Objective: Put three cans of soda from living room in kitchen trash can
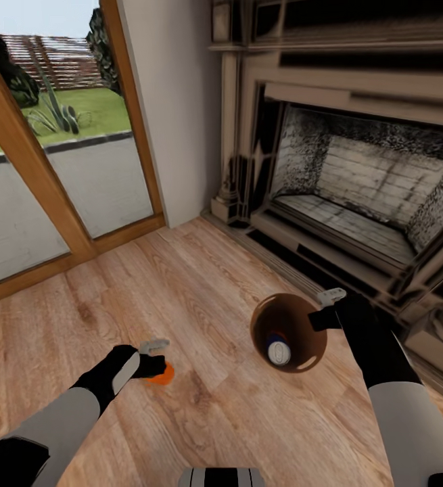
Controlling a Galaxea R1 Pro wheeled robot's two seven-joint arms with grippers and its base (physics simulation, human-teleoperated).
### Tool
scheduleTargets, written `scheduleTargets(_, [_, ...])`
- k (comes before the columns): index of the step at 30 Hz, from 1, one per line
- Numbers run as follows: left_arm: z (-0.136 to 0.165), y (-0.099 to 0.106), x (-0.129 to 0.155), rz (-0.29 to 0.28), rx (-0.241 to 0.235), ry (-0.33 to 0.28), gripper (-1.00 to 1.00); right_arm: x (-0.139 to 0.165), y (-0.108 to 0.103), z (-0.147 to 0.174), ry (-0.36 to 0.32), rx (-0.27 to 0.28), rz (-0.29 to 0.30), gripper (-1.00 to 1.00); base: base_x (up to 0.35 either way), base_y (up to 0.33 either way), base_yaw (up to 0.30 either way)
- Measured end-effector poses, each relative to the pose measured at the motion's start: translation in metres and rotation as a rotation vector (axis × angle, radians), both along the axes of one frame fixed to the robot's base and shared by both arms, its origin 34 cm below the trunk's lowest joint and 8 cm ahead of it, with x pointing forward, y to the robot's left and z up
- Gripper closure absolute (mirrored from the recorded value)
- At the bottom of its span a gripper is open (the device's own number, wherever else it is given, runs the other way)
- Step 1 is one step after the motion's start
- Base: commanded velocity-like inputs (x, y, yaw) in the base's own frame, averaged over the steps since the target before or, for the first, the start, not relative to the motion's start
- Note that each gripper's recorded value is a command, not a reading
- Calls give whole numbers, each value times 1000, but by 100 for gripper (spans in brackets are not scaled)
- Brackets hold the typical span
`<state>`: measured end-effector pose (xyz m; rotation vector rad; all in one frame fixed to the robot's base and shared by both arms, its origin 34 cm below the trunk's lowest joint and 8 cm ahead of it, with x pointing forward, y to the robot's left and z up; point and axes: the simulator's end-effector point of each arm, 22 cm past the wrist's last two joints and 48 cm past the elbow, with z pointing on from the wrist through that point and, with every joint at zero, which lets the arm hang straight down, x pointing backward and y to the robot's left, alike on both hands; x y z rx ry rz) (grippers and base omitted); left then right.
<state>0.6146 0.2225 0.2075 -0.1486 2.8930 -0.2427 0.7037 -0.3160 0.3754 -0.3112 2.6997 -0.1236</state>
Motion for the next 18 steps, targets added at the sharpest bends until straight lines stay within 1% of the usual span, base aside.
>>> scheduleTargets(1, [14, -11, 12, -14, -34, -23, 100, 0, 1, 1, 0, -4, 4, 100, 0, 0, 0])
scheduleTargets(2, [25, -17, 21, -26, -51, -42, 100, 0, 1, 4, -4, -7, 6, 100, 0, 0, 0])
scheduleTargets(3, [46, -28, 37, -52, -77, -74, 100, 1, 2, 6, -7, -12, 9, 100, 0, 0, 0])
scheduleTargets(4, [61, -36, 46, -64, -96, -95, 100, 1, 2, 8, -11, -12, 10, 100, 0, 0, 0])
scheduleTargets(5, [83, -43, 57, -96, -107, -121, 100, 1, 2, 11, -14, -12, 11, 100, 0, 0, 0])
scheduleTargets(6, [100, -51, 66, -108, -127, -145, 100, 2, 3, 13, -18, -9, 11, 100, 0, 0, 0])
scheduleTargets(7, [124, -57, 75, -140, -129, -177, 100, 2, 4, 16, -21, -7, 12, 100, 0, 0, 0])
scheduleTargets(8, [155, -68, 86, -167, -154, -222, 100, 2, 4, 18, -24, -6, 12, 100, 0, 0, 0])
scheduleTargets(9, [167, -71, 88, -182, -156, -234, 100, 3, 4, 20, -28, -6, 12, 100, 0, 0, 0])
scheduleTargets(10, [187, -75, 90, -208, -155, -255, 100, 3, 4, 23, -31, -8, 12, 100, 0, 0, 0])
scheduleTargets(11, [200, -80, 91, -219, -167, -272, 100, 3, 4, 26, -36, -9, 12, 100, 0, 0, 0])
scheduleTargets(12, [211, -80, 92, -230, -163, -289, 100, 4, 4, 28, -39, -10, 13, 100, 0, 0, 0])
scheduleTargets(13, [242, -79, 99, -250, -153, -362, 100, 4, 7, 30, -43, -16, 17, 100, 0, 0, 0])
scheduleTargets(14, [257, -84, 101, -252, -177, -392, 100, 4, 10, 32, -45, -7, 17, 100, 0, 0, 0])
scheduleTargets(15, [264, -80, 104, -253, -164, -411, 100, 4, 13, 33, -45, 6, 17, 100, 0, 0, 0])
scheduleTargets(17, [283, -78, 107, -248, -174, -455, 100, 1, 18, 32, -36, 20, 17, 100, 0, 0, 0])
scheduleTargets(18, [290, -79, 108, -246, -187, -466, 100, -1, 19, 30, -26, 21, 17, 100, 0, 0, 0])
